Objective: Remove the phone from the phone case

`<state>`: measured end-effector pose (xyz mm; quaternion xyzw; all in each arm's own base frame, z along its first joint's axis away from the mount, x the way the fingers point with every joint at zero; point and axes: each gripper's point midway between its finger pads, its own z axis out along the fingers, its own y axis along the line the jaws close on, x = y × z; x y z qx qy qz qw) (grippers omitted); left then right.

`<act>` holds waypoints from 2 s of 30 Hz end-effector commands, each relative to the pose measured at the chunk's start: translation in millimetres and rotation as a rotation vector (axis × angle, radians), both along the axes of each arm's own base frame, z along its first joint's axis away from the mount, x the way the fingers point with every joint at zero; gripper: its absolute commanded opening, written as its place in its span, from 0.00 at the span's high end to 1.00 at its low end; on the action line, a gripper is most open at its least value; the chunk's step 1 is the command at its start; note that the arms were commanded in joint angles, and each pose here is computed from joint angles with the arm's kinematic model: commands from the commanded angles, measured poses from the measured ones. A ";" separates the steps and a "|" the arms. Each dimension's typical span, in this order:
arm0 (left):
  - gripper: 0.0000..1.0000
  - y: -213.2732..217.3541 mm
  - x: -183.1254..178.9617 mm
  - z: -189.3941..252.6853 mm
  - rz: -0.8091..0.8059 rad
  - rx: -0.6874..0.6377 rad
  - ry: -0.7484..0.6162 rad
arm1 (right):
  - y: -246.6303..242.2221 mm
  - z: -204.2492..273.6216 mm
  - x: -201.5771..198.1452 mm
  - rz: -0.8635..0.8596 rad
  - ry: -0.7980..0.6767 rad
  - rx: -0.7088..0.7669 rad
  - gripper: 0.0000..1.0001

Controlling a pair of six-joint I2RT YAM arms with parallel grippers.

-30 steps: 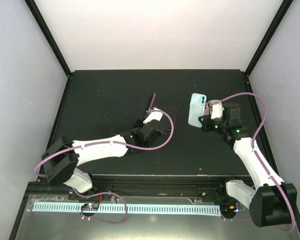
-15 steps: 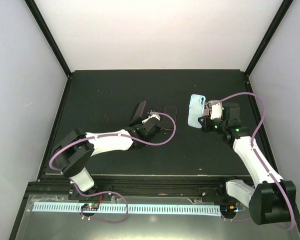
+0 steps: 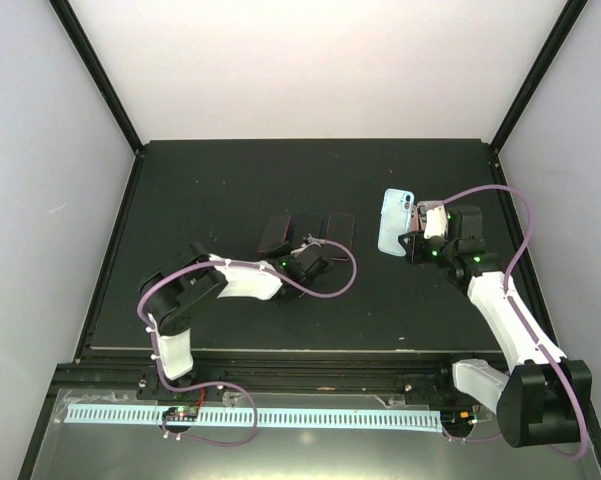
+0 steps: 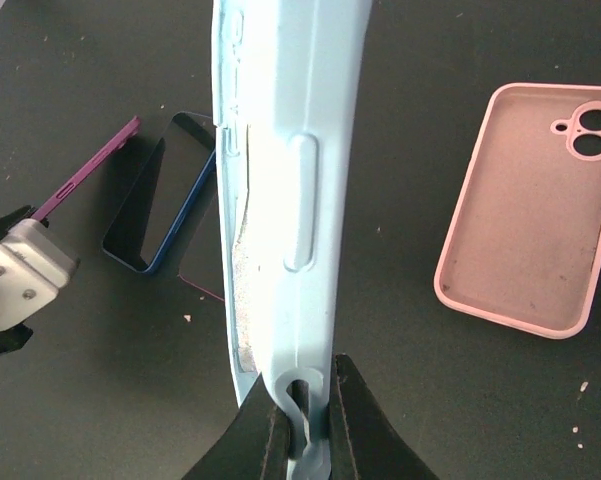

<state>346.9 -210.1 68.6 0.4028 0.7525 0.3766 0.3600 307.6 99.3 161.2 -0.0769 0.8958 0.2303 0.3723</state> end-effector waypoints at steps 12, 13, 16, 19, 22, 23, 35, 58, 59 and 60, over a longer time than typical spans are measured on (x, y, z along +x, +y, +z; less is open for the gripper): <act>0.41 19.7 6.3 -10.6 0.136 -0.034 0.005 | -5.3 4.8 9.4 -0.005 -0.022 -0.016 0.99; 0.37 21.3 4.4 -9.5 0.148 -0.044 0.012 | -5.9 3.7 9.1 -0.005 -0.019 -0.015 0.99; 0.30 17.8 -0.9 -5.6 0.164 -0.128 0.051 | -7.0 2.2 9.4 0.001 -0.017 -0.024 0.99; 0.26 13.9 -10.4 -4.7 0.161 -0.207 0.113 | -8.3 4.3 11.1 0.017 -0.018 -0.054 0.99; 0.24 17.4 -20.2 -7.2 0.164 -0.226 0.159 | -5.7 14.1 12.9 0.071 -0.023 -0.087 0.99; 0.23 19.6 -23.0 -7.6 0.168 -0.222 0.168 | -3.2 17.3 13.0 0.099 -0.021 -0.090 0.99; 0.19 12.3 -43.8 29.4 0.181 -0.505 0.199 | 23.0 -16.0 37.8 0.282 0.369 -0.002 0.83; 0.22 -6.3 -70.2 75.5 0.075 -0.850 0.231 | 35.1 -34.0 96.5 0.075 0.294 0.226 0.99; 0.22 -6.1 -70.8 75.1 0.077 -0.851 0.233 | 32.6 -34.9 100.0 0.042 0.286 0.229 0.99; 0.22 -4.8 -71.6 78.1 0.076 -0.861 0.227 | 30.7 -35.0 103.7 0.017 0.274 0.235 0.99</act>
